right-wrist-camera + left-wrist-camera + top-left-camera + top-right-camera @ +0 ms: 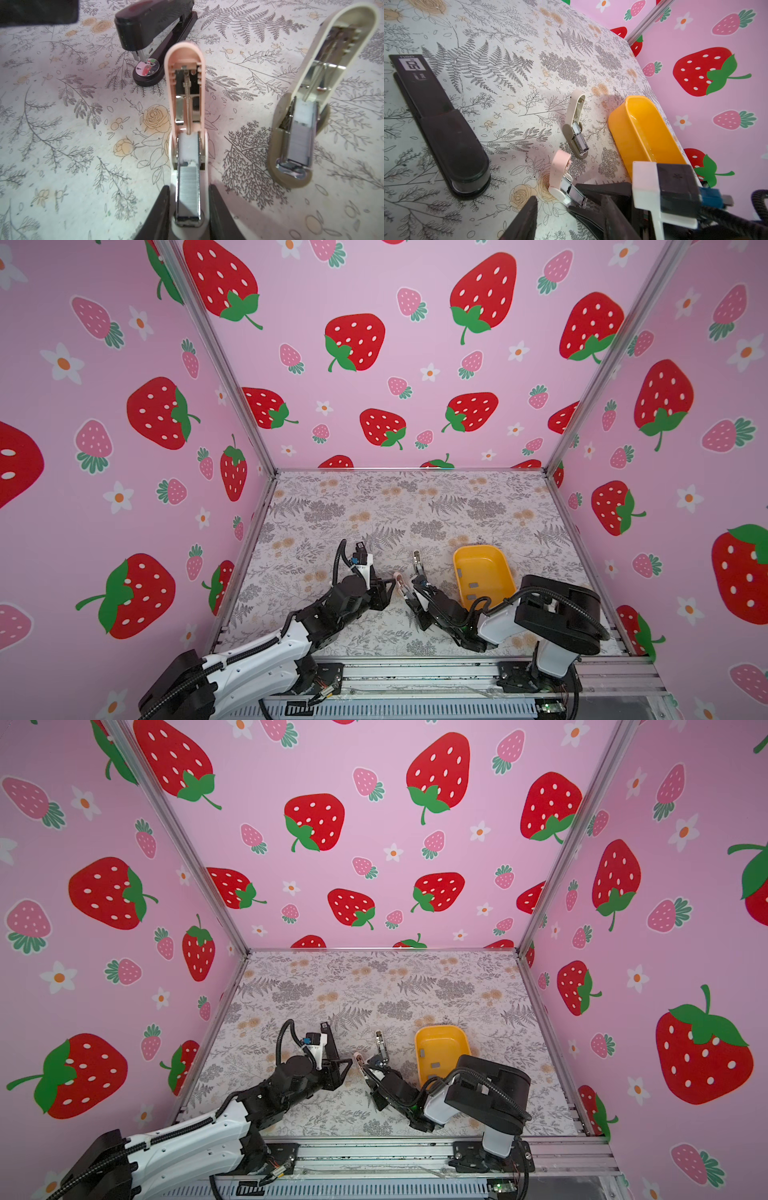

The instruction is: Load the staples into the stapler

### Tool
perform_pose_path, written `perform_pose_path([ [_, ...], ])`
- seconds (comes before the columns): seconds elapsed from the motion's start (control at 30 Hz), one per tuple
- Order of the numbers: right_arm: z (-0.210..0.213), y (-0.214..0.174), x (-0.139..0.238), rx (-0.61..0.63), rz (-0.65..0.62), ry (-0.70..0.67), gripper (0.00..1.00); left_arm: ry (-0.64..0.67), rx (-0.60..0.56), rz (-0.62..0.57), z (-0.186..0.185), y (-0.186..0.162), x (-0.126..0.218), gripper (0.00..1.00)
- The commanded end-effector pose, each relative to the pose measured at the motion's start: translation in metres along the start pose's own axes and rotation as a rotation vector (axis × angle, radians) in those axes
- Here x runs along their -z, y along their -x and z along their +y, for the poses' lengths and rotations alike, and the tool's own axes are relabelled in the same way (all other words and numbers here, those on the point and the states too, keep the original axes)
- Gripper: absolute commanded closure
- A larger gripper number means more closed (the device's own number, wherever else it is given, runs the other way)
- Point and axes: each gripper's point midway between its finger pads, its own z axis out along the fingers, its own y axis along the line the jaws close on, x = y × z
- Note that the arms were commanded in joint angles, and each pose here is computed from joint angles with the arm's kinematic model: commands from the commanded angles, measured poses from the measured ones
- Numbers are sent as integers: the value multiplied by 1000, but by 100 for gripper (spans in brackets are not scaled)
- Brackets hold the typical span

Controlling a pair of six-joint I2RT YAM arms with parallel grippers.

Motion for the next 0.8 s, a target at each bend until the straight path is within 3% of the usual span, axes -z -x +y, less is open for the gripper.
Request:
perform_pose_path([
  [0.0,9,-26,3,35,73,49,83,0,-5,-36,-7,12,-6,49],
  [0.77,17,-26,-1,37,66,77,83,-79,-71,26,-27,2,-35,49],
])
